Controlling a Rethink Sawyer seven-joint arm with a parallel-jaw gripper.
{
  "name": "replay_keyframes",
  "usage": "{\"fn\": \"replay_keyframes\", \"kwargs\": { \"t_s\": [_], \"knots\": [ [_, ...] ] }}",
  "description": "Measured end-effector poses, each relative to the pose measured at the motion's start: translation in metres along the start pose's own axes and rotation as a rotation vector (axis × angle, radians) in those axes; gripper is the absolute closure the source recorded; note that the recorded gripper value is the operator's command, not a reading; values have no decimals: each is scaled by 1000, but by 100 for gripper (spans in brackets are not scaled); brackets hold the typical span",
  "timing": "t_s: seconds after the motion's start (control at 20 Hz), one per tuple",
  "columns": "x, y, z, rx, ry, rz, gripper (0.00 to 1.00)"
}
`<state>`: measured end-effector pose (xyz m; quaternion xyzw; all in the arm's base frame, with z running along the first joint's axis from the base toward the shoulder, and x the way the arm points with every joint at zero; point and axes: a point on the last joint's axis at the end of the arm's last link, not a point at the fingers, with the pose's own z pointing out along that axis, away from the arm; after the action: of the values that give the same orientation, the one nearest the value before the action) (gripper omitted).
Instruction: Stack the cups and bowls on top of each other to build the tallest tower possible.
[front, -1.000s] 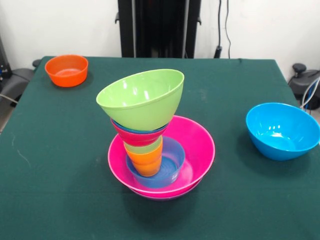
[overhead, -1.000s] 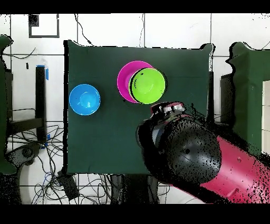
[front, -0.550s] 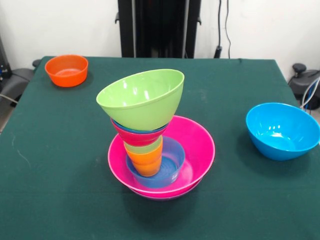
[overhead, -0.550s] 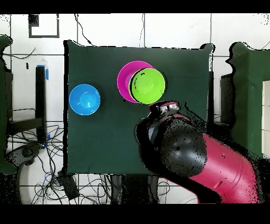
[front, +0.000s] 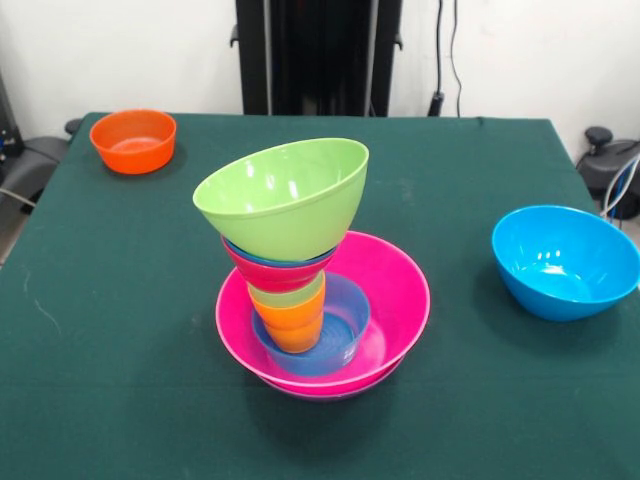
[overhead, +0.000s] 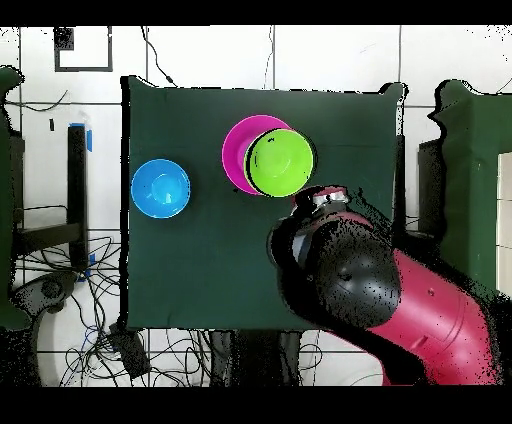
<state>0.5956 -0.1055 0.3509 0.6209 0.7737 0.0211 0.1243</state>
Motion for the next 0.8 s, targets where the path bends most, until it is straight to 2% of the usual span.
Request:
{"fn": "replay_keyframes", "kwargs": {
  "t_s": [0.35, 0.8],
  "knots": [
    [-10, -1, 12, -31, -16, 13, 0],
    [-28, -12, 21, -15, -22, 14, 0]
  ]
}}
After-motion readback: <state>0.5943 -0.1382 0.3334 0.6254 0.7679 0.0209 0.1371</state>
